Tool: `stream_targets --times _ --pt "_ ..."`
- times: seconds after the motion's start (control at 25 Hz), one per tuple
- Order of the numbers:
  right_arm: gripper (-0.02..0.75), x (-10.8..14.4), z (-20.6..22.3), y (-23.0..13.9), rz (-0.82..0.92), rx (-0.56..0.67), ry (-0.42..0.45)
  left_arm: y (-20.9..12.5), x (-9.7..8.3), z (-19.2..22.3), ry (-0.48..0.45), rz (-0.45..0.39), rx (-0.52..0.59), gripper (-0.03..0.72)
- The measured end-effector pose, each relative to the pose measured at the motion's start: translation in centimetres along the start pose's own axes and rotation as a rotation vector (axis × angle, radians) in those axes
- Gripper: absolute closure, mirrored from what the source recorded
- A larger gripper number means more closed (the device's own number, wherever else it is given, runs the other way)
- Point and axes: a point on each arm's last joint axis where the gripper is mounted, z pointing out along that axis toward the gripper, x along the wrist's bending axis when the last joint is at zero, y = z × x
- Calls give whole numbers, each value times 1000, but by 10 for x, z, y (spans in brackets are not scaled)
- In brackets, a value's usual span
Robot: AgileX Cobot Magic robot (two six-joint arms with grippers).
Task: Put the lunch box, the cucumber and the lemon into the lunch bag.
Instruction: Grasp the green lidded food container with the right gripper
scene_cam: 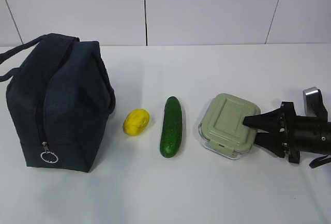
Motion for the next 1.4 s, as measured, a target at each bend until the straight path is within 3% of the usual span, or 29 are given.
stream_targets --times 1.4 --pt "343 0 0 -4 -8 42 1 0 0 0 0 0 0 368"
